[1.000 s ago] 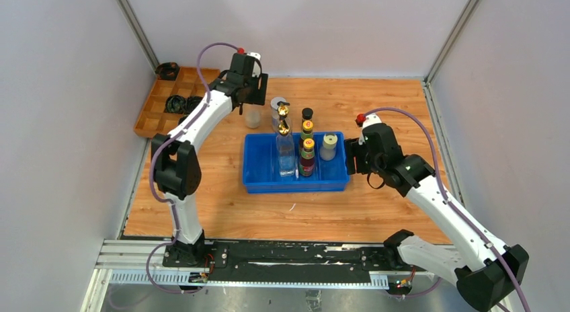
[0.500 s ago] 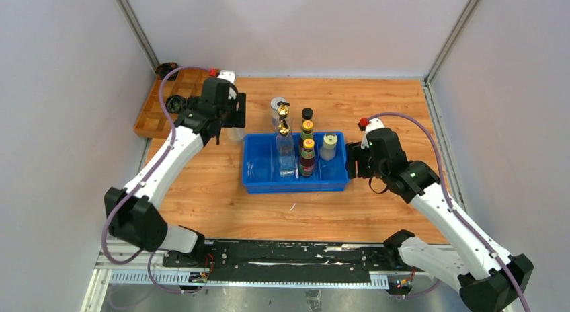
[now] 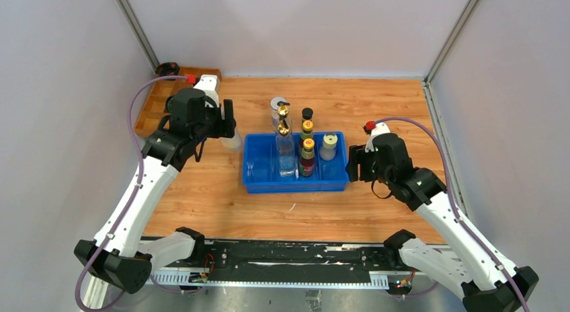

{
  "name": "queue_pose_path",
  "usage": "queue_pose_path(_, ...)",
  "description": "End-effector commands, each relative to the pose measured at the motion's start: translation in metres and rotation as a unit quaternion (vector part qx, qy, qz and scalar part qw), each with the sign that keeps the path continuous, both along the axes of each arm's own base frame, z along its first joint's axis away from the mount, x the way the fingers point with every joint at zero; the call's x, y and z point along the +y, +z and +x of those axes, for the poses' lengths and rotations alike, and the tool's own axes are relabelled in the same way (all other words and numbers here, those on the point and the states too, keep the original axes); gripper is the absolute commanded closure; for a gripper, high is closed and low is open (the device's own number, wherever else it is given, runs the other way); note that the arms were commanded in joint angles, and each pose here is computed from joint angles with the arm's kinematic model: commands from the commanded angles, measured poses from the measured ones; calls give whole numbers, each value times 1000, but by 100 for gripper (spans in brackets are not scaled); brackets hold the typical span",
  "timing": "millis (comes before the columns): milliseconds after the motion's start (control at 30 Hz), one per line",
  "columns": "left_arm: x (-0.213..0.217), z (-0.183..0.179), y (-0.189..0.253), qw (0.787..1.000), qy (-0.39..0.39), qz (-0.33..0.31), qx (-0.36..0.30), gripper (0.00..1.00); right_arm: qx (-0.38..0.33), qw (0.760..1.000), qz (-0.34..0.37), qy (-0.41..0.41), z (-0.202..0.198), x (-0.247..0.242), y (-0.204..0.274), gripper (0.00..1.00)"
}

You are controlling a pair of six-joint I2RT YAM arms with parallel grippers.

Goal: Organize the condiment bottles
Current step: Pick up the bottle from the center of the board, then place the bottle in the storage box.

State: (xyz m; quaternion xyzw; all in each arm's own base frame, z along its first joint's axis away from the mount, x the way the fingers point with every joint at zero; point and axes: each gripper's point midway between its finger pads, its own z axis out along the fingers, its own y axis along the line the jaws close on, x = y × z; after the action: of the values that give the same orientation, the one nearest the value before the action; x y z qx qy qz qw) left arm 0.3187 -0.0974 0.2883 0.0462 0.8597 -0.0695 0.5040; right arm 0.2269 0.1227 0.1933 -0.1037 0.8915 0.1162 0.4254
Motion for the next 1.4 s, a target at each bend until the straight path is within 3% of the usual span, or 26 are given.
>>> queue_pose_path(0, -18, -15, 25, 998, -51, -42, -14, 30, 10, 1000, 10, 3, -10, 1, -7, 33)
queue_pose_path(200, -43, -30, 36, 989, -122, -85, -9, 31, 16, 1000, 16, 1, -15, 0, -11, 33)
queue_pose_path(733, -82, -50, 67, 964, -233, -127, -20, 31, 20, 1000, 15, -4, -20, -4, -20, 33)
queue_pose_path(1167, -94, -41, 56, 976, -202, -77, -28, 31, 25, 1000, 8, -5, -21, -6, -29, 33)
queue_pose_path(1367, -80, -24, 37, 987, -141, -63, -53, 31, 24, 1000, 7, -5, -21, -6, -30, 33)
